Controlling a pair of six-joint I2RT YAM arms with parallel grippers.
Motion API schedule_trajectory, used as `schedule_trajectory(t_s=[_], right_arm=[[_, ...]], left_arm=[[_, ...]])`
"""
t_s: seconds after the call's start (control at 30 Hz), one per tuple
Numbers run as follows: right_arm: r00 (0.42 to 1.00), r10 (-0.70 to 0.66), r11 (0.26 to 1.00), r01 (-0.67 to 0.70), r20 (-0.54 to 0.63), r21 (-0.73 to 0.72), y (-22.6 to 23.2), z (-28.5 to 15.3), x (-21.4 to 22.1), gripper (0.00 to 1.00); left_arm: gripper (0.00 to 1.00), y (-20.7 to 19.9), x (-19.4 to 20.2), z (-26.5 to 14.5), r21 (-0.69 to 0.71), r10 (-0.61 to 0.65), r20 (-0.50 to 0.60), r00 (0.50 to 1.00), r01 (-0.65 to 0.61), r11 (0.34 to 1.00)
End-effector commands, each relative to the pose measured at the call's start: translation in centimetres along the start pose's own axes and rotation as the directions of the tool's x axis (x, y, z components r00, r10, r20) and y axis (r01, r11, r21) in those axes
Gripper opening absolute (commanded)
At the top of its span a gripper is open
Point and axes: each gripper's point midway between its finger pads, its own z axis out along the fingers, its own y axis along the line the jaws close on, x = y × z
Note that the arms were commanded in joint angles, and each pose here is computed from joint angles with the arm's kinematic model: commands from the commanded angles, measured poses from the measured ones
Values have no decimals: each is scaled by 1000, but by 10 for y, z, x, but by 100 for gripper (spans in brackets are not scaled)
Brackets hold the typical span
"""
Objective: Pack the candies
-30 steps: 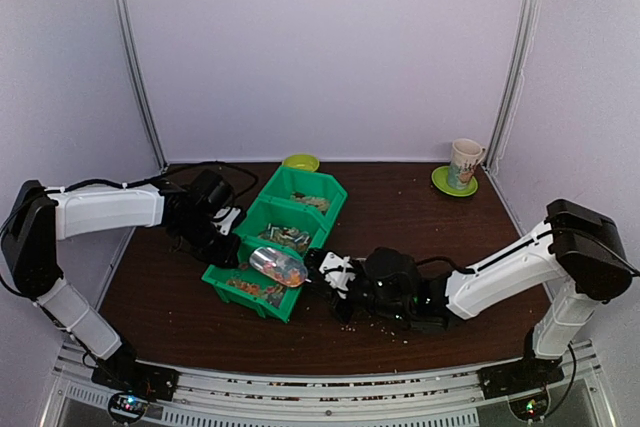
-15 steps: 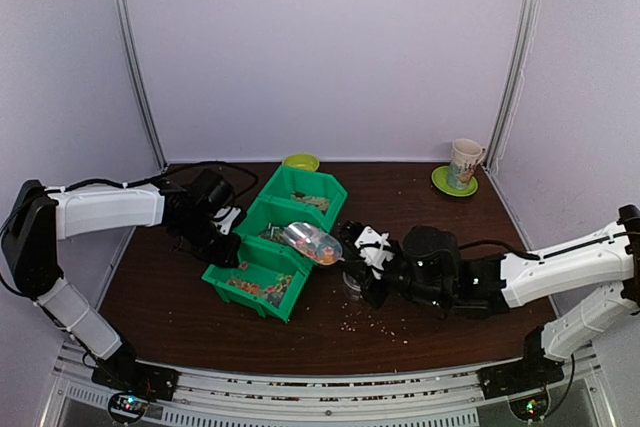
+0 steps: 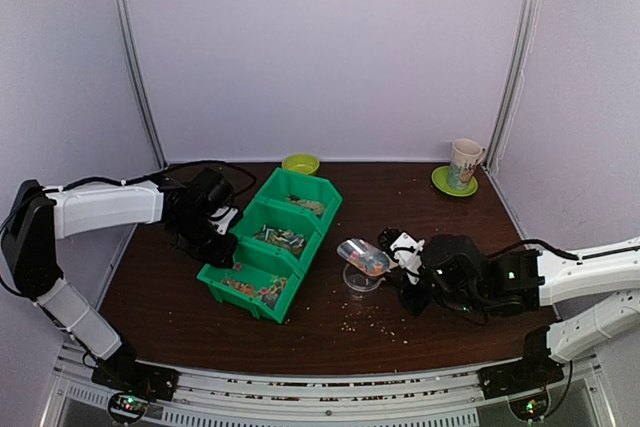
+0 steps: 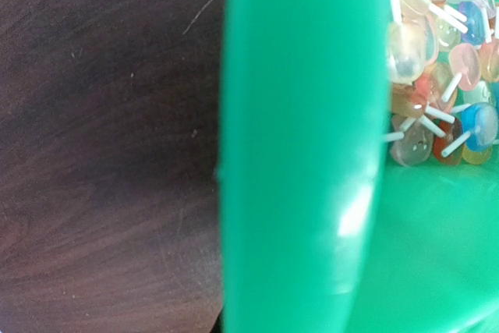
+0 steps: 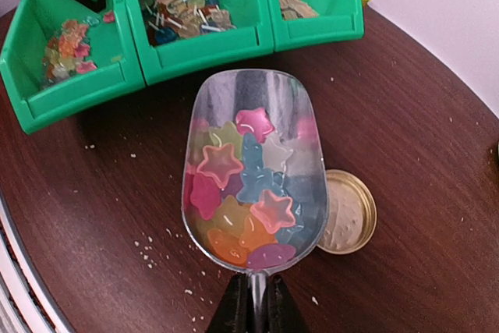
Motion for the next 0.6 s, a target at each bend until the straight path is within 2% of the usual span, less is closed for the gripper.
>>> schedule_trajectory(t_s=[0.0,0.23,0.57], right_arm=[[994,57,996,-51,-90,68,-15,-8,19,0],[985,75,995,-63,-156,79,-20,-18,33,0],[964,41,996,-20,-264,82,-20,-26,43,0]], left_arm=[[0,-22,-57,-59,100,-1,248,969,-25,995],[0,-10,-58,-68,37,35,328,944,-50,998],[0,-15,-54,-52,62,32,280,960,-52,997]])
